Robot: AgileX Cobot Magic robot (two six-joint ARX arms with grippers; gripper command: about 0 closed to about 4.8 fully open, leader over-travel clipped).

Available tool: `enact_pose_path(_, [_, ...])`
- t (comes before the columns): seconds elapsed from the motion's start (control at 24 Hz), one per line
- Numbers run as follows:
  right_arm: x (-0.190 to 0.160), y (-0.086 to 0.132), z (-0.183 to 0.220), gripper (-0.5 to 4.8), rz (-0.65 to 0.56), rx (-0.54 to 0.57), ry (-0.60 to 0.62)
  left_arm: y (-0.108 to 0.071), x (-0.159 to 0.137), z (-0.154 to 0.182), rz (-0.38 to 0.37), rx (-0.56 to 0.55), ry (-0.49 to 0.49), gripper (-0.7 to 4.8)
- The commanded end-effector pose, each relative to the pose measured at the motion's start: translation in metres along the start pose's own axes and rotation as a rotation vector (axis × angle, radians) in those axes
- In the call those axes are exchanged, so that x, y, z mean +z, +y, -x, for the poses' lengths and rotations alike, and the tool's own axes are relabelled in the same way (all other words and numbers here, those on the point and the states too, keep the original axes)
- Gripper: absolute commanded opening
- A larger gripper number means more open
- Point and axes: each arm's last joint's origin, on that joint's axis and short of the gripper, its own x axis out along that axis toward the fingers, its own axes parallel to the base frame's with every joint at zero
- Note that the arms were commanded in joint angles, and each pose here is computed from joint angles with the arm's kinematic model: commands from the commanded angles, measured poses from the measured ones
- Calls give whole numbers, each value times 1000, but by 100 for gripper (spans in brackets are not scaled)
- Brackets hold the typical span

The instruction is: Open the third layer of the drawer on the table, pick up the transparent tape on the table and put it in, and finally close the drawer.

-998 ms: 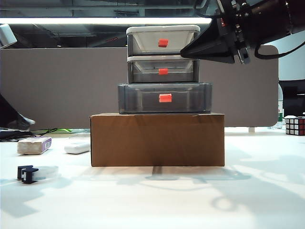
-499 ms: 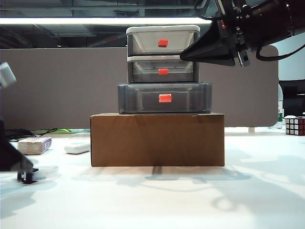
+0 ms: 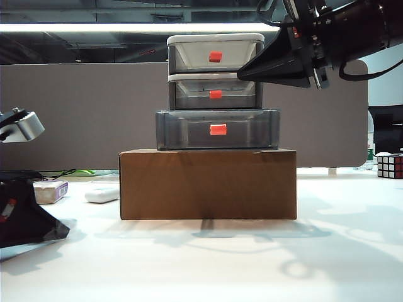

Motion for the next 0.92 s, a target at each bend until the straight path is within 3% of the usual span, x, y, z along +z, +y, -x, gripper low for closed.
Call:
enact_pose_path(0.04, [3, 1, 0, -5, 16, 2, -12, -1, -5, -1, 9, -23, 39, 479])
enact_pose_path(0.12, [3, 1, 0, -5, 21, 0, -13, -3, -6, -2, -27, -80, 29, 479])
enact_pose_path(0.33, [3, 1, 0, -5, 25, -9, -19, -1, -4, -5, -30, -100, 25, 479])
enact_pose_path(0.46, [3, 1, 0, -5, 25, -9, -19, 0, -2, -6, -45, -98, 18, 398])
enact_pose_path(0.71, [3, 1, 0, -5, 25, -9, -19, 0, -2, -7, -54, -102, 23, 388])
enact_pose_path(0.92, [3, 1, 0, -5, 23, -8, -18, -1, -5, -9, -46, -134, 35, 220])
